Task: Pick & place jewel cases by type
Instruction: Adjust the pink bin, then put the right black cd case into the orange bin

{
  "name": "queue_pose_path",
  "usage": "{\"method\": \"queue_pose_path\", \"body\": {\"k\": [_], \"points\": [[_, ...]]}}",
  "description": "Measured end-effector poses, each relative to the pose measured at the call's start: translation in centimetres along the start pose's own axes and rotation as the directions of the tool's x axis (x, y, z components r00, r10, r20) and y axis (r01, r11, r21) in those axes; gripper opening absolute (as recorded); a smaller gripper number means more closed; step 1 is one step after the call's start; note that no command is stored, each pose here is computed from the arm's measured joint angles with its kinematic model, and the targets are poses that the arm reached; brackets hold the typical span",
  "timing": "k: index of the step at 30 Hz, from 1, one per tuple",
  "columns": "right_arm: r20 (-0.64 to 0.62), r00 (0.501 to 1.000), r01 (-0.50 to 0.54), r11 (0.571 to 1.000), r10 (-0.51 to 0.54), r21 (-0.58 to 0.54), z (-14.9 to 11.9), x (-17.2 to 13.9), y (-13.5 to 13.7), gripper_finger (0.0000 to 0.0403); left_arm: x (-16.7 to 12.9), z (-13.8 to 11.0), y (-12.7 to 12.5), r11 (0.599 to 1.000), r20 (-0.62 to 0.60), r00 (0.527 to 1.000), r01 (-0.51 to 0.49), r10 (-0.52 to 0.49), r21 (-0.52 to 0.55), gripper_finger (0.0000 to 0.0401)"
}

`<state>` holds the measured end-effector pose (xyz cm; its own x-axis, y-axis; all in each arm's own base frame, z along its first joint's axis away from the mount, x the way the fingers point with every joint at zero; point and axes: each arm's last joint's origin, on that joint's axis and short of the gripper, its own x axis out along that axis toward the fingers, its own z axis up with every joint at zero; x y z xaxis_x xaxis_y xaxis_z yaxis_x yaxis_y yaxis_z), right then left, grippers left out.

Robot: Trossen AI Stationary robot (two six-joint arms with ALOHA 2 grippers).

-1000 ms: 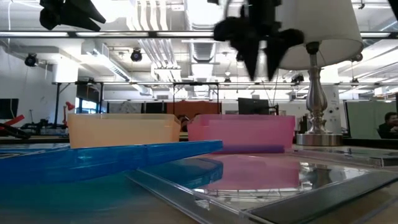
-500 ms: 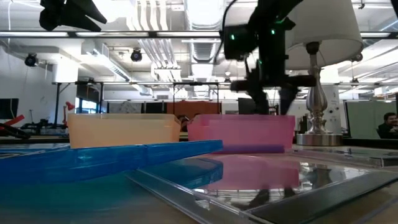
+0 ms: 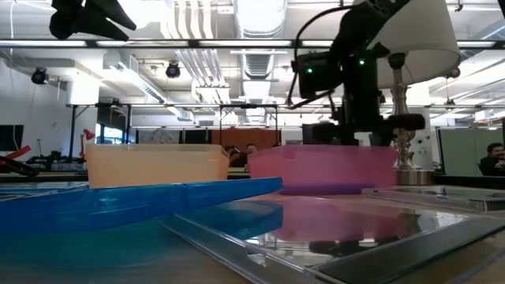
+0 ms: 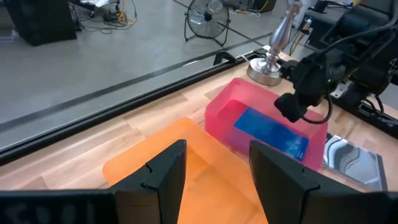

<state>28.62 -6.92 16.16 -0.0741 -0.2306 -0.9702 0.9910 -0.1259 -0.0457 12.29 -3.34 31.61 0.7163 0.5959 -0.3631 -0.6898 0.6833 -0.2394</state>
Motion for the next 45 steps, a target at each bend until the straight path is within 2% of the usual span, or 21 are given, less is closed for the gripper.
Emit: {"method": "queue_pose_path", "body": {"k": [4,7,9,12,18,23,27,32,35,38,41,45], "points": [[0.027,0.998,-0.059,0.992,0.056,0.115,-0.6,-0.6,-0.3,0.0024,0.1,-0.1,-0.1,1.0,-0.002,1.0,-0.003,0.003,0.006,0.0158],[0.057,0.995,-0.09,0.976,0.08,0.2,-1.0,-1.1,-0.3,0.0014,0.2,-0.2,-0.2,1.0,-0.005,1.0,-0.005,0.005,0.014,0.0158],[0.065,0.995,-0.093,0.973,0.081,0.212,-1.3,-1.2,-0.5,0.0013,0.2,-0.2,-0.3,1.0,-0.005,1.0,-0.006,0.006,0.016,0.0158],[0.056,0.995,-0.09,0.984,0.082,0.155,-1.6,-1.6,-0.7,0.0013,0.2,-0.2,-0.3,1.0,-0.006,1.0,-0.007,0.007,0.018,0.0158],[0.021,0.995,-0.099,0.991,0.101,-0.09,-1.9,-2.4,-0.7,0.001,0.2,-0.2,-0.3,0.999,-0.006,1.0,-0.007,0.007,0.033,0.0158],[0.023,0.993,-0.116,0.986,0.119,-0.119,-1.8,-2.7,-0.4,0.001,0.2,-0.2,-0.3,0.999,-0.006,1.0,-0.007,0.007,0.033,0.0158],[0.026,0.994,-0.101,0.984,0.106,-0.146,-1.8,-2.8,-0.5,0.0039,0.2,-0.2,-0.3,1.0,-0.006,1.0,-0.007,0.007,0.017,0.0158],[0.025,0.997,-0.064,0.985,0.069,-0.163,-1.7,-3.3,-0.7,0.012,0.2,-0.2,-0.3,1.0,-0.004,1.0,-0.01,0.01,0.01,0.0158],[0.071,0.996,-0.033,0.978,0.048,-0.207,-2.1,-5.0,-1.0,0.0173,0.2,-0.2,-0.4,1.0,-0.005,1.0,-0.005,0.006,0.006,0.0158],[0.071,0.989,-0.101,0.945,0.129,-0.312,-3.0,-7.8,-1.5,0.0211,0.2,-0.1,-0.7,0.999,-0.026,0.999,0.035,-0.035,0.009,0.0158],[0.005,0.98,-0.182,0.914,0.197,-0.362,-4.3,-9.7,-2.8,0.0223,0.4,-0.1,-1.6,0.993,-0.059,0.993,0.11,-0.107,0.048,0.0158],[-0.137,0.965,-0.257,0.902,0.223,-0.346,-7.6,-10.8,-5.7,0.0212,0.9,-0.3,-3.2,0.978,-0.085,0.98,0.187,-0.18,0.094,0.0158]]}}
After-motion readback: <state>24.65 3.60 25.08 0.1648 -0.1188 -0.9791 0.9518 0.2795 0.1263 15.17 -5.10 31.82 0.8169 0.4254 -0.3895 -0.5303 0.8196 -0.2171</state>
